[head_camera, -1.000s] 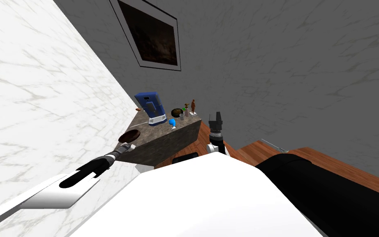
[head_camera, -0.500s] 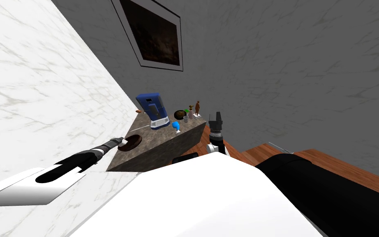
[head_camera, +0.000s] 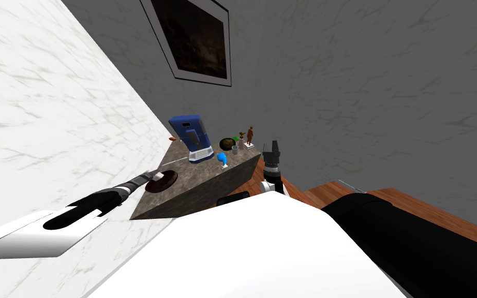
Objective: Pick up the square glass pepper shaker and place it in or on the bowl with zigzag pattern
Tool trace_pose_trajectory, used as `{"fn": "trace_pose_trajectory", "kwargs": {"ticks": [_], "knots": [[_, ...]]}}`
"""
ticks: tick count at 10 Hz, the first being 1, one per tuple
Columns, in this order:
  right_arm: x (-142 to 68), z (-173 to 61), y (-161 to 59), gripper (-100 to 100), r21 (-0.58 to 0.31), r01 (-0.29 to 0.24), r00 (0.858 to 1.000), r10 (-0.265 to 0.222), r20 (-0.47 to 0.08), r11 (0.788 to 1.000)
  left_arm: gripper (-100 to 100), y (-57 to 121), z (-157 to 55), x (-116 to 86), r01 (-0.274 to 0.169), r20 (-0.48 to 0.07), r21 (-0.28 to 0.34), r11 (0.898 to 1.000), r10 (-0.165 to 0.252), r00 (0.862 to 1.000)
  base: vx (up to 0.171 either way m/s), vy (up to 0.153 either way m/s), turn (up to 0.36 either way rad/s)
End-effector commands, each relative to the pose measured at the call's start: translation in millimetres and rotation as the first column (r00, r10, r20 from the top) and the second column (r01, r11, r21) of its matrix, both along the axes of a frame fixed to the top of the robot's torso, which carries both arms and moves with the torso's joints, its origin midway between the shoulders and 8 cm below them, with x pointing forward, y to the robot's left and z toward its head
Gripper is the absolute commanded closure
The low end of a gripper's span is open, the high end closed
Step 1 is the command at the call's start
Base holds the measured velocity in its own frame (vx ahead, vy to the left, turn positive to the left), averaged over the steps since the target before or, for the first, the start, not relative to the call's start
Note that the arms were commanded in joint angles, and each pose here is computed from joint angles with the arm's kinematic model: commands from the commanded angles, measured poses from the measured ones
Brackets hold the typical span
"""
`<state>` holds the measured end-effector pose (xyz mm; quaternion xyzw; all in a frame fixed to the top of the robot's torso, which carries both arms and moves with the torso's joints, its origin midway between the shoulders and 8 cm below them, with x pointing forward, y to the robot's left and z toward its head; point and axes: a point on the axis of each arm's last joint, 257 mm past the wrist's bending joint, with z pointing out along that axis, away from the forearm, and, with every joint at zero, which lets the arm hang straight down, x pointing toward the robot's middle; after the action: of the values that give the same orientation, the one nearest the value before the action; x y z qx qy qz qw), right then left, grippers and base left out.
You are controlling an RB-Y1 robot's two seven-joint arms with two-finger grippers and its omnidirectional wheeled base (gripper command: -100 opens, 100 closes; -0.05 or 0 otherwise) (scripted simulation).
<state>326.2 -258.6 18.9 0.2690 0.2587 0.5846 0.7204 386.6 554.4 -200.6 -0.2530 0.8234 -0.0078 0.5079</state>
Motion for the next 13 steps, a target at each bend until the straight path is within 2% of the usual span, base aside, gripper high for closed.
{"fn": "trace_pose_trajectory", "kwargs": {"ticks": [1, 2, 3, 11, 12, 13], "knots": [[0, 0, 0, 0, 0.000, 0.000, 1.000, 0.000, 0.000, 1.000, -100, 0.0, 0, 0, 0.000, 0.000, 0.000, 1.000, 0.000, 1.000, 0.000, 0.000, 0.000], [0, 0, 0, 0, 0.000, 0.000, 1.000, 0.000, 0.000, 1.000, 0, 0.0, 0, 0, 0.000, 0.000, 0.000, 1.000, 0.000, 1.000, 0.000, 0.000, 0.000], [0, 0, 0, 0, 0.000, 0.000, 1.000, 0.000, 0.000, 1.000, -100, -8.0, 15, 7, 0.013, 0.006, 0.003, 1.000, -0.013, 1.000, 0.008, 0.012, 0.101], [0, 0, 0, 0, 0.000, 0.000, 1.000, 0.000, 0.000, 1.000, -100, -52.6, 67, 29, 0.083, 0.010, 0.015, 0.996, -0.083, 0.997, 0.011, 0.011, 0.081], [0, 0, 0, 0, 0.000, 0.000, 1.000, 0.000, 0.000, 1.000, -100, -48.0, 64, 29, 0.078, 0.011, 0.014, 0.997, -0.078, 0.997, 0.000, 0.000, 0.000], [0, 0, 0, 0, 0.000, 0.000, 1.000, 0.000, 0.000, 1.000, 0, -48.4, 64, 29, 0.077, 0.010, 0.014, 0.997, -0.077, 0.997, 0.000, 0.000, 0.000]]}}
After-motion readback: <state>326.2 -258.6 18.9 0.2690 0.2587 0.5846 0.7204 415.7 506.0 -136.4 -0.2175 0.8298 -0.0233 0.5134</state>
